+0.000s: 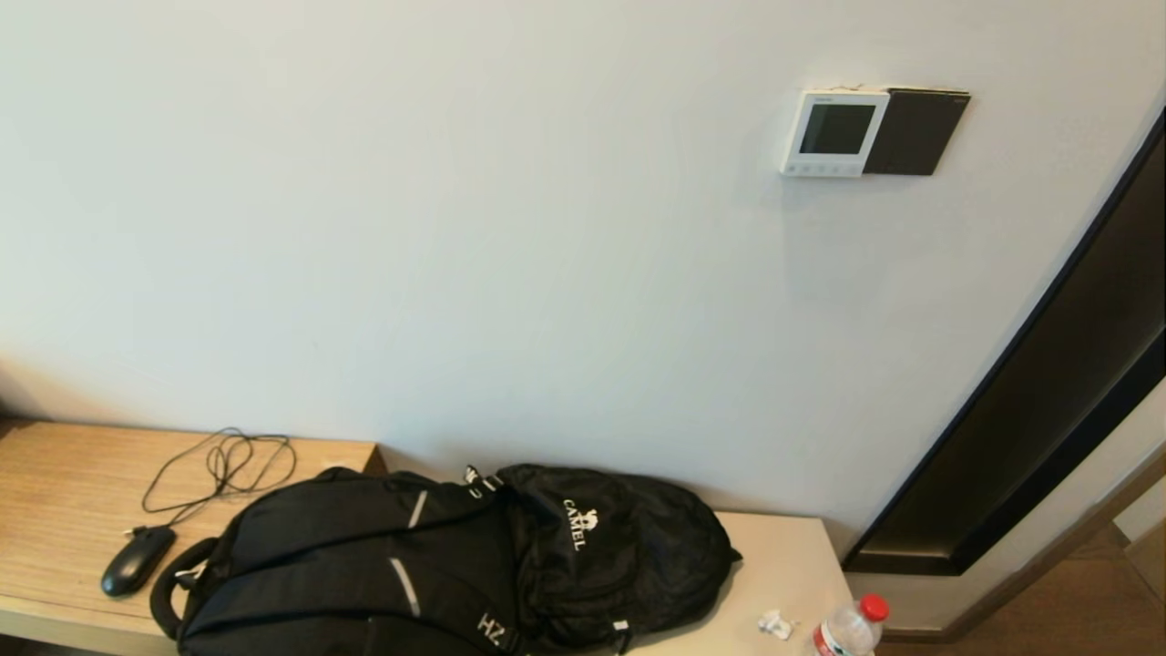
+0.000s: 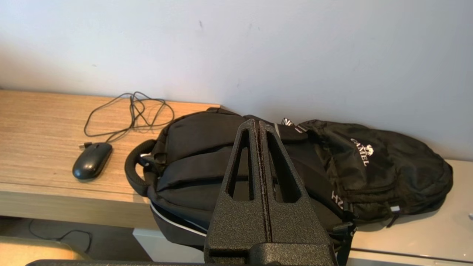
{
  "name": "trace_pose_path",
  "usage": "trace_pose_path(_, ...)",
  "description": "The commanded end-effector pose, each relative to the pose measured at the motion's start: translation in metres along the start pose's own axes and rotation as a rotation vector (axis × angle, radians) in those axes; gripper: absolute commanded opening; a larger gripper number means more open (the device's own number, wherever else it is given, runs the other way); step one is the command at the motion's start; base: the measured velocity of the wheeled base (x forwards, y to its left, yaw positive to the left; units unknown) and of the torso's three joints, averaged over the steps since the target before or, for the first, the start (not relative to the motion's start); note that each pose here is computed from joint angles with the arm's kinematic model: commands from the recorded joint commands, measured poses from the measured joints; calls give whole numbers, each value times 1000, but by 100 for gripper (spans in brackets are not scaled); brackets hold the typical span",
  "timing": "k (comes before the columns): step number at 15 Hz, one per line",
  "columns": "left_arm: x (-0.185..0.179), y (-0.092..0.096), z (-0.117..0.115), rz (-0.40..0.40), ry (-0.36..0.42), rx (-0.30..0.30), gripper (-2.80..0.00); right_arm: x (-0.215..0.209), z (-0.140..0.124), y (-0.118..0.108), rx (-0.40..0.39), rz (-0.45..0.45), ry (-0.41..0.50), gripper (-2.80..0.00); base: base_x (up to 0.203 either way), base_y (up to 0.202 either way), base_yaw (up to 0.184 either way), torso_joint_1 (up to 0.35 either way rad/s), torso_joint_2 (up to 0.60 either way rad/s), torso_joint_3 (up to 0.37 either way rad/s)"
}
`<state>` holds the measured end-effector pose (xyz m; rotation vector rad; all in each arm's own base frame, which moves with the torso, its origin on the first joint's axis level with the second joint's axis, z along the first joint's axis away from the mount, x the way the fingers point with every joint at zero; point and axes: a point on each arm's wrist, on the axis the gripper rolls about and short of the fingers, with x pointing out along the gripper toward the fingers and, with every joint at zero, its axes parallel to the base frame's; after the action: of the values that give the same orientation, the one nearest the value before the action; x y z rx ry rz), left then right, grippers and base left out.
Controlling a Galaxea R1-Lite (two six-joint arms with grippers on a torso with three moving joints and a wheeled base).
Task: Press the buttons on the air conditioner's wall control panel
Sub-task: Turn on the central air conditioner
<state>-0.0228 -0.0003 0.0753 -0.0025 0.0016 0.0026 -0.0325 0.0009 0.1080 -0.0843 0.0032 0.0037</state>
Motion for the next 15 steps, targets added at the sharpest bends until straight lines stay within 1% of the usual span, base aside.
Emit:
trace_pose_path(1,0,0,0,1,0,-1,-280,9,31,-3,-1,3,27,-280,0,0,0,0,0,0)
trace_pose_path(4,0,0,0,1,-1,-1,-280,39,78,-7,0,4,42,-280,0,0,0,0,0,0)
trace_pose_path(5,0,0,0,1,0,0,-280,56,94,-9,0,5,43,-280,0,0,0,0,0,0)
trace_pose_path(8,0,0,0,1,0,3,-280,120,137,-14,10,8,54,-280,0,0,0,0,0,0)
trace_pose_path(11,0,0,0,-1,0,4,-280,191,180,-17,13,1,20,-280,0,0,0,0,0,0)
trace_pose_path(13,0,0,0,-3,0,6,-280,237,194,-16,8,-16,-3,-280,0,0,0,0,0,0)
trace_pose_path(15,0,0,0,-3,0,4,-280,278,199,-8,1,-17,-27,-280,0,0,0,0,0,0)
